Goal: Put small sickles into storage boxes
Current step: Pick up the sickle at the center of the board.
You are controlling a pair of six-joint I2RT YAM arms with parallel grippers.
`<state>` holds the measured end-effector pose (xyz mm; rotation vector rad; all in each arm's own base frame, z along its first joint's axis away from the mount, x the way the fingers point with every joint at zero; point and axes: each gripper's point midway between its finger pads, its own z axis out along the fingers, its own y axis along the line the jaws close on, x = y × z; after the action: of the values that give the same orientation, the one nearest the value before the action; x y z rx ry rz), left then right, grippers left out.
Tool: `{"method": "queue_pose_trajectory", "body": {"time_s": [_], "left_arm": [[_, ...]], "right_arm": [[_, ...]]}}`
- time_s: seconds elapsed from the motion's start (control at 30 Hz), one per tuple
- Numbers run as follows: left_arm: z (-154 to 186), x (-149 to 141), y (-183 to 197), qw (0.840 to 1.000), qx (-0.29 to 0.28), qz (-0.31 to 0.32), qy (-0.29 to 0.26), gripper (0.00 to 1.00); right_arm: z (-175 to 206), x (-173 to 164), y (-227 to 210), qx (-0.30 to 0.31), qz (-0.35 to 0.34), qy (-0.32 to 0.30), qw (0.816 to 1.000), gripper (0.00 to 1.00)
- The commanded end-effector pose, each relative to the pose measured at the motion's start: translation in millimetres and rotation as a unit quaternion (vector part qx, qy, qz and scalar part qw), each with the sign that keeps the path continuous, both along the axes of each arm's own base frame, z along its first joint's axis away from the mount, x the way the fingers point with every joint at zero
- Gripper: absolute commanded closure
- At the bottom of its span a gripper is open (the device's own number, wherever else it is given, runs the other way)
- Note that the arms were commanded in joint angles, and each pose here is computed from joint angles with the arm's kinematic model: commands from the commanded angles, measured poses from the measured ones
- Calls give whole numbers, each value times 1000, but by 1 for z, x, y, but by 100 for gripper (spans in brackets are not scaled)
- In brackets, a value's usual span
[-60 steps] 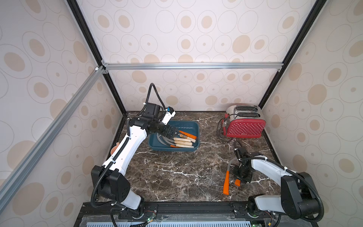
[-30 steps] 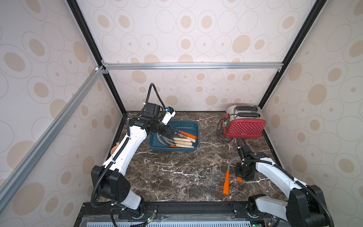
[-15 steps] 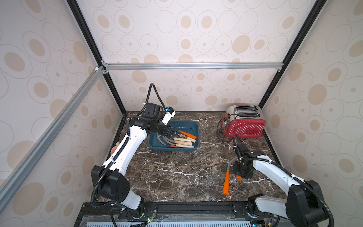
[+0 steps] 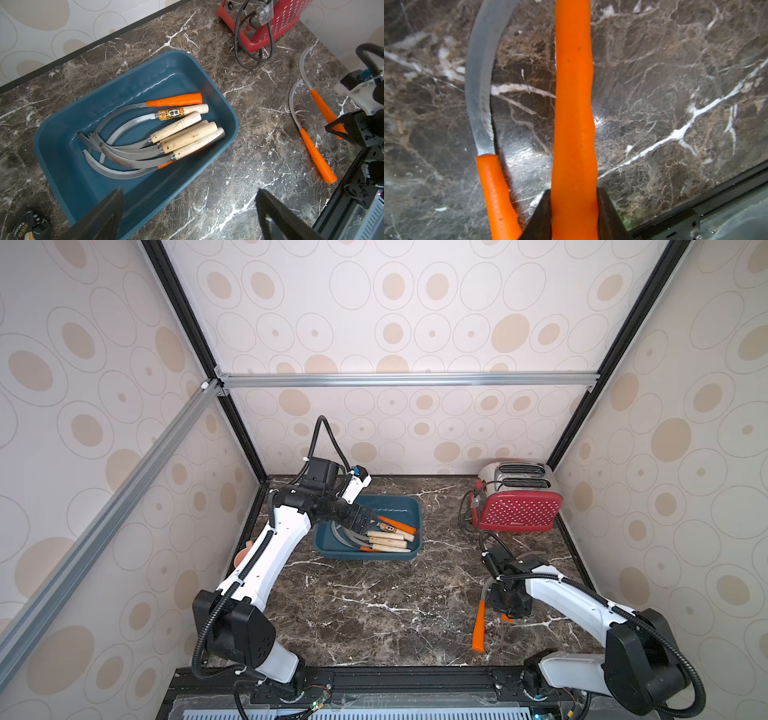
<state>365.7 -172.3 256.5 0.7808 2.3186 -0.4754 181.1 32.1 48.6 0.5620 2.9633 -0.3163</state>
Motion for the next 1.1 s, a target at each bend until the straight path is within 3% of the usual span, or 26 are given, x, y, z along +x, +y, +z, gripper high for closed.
{"method": "queue_pose_trajectory", "body": {"time_s": [0.0, 0.73, 0.87, 1.07], "left_arm": [[23, -3, -2, 1000, -12, -3, -27, 1], [45, -3, 1, 998, -23, 10, -56, 1], [53, 0, 10, 997, -9, 33, -74, 1], [73, 18, 47, 987, 12, 124, -97, 1]], "right_arm": [[4, -7, -11, -44, -11, 7, 999, 90], [61, 12, -9, -192, 55, -27, 979, 90], [74, 25, 2, -223, 83, -36, 971, 90], [87, 48, 28, -249, 124, -49, 959, 90]]}}
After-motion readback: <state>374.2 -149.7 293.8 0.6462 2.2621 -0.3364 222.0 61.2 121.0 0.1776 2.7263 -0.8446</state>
